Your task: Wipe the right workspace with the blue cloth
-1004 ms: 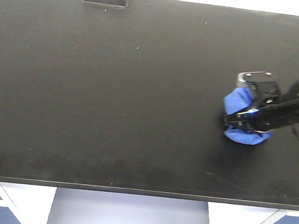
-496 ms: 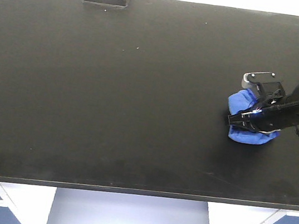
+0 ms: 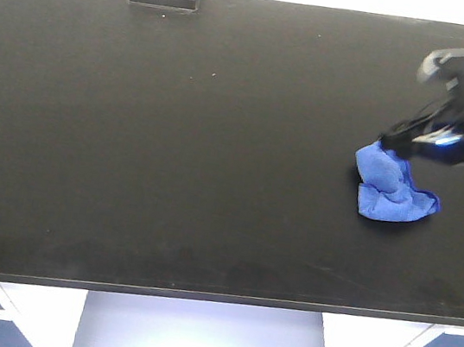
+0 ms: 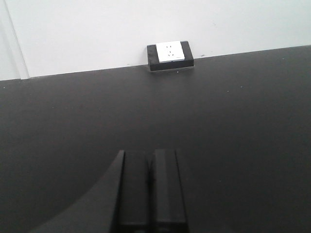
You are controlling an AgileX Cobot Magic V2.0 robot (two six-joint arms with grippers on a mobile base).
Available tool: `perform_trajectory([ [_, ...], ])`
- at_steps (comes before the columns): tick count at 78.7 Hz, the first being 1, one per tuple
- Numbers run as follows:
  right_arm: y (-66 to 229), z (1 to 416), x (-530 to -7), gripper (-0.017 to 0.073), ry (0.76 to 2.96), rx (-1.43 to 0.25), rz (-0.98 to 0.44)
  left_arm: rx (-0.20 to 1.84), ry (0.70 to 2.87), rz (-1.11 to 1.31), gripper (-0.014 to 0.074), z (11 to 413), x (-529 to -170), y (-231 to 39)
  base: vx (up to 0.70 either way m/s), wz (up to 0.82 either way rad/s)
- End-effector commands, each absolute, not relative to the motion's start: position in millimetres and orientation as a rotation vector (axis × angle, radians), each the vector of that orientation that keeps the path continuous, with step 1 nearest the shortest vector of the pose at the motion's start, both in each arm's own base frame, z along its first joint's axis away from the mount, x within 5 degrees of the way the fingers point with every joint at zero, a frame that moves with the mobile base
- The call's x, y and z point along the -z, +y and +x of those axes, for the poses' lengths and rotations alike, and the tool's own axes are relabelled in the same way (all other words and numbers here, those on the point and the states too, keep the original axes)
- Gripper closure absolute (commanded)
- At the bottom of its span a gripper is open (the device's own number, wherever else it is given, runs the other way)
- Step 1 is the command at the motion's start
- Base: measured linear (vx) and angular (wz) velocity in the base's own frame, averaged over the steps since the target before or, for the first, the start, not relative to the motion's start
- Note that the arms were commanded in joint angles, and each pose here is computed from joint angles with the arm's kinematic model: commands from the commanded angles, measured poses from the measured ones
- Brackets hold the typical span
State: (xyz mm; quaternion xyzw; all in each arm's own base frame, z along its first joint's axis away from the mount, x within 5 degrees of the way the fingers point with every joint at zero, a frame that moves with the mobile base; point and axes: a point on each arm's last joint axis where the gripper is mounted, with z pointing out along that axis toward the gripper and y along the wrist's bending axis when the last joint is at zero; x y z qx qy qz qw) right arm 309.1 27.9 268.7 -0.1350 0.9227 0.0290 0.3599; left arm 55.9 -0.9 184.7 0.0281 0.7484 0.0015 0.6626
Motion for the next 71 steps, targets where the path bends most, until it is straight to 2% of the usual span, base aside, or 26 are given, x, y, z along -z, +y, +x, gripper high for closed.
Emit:
perform_trajectory([
  [1,26,286,-320,0.0141,2.218,-0.067,-0.306,0.014,1.570,0.071,0.0600,55,-202,-2,0.00,0.00],
  [6,25,270,-339,0.0235,2.164,-0.073,-0.291,0.014,1.570,0.071,0.0600,55,-202,-2,0.00,0.00],
  [18,24,227,-379,0.0571,2.032,-0.067,-0.292,0.014,1.570,0.071,0.0600,55,-202,-2,0.00,0.00],
  [41,21,171,-416,0.0567,1.873,-0.057,-0.291,0.014,1.570,0.071,0.0600,55,-202,-2,0.00,0.00],
  [71,20,143,-430,0.0567,1.782,-0.045,-0.290,0.014,1.570,0.071,0.0600,55,-202,-2,0.00,0.00],
])
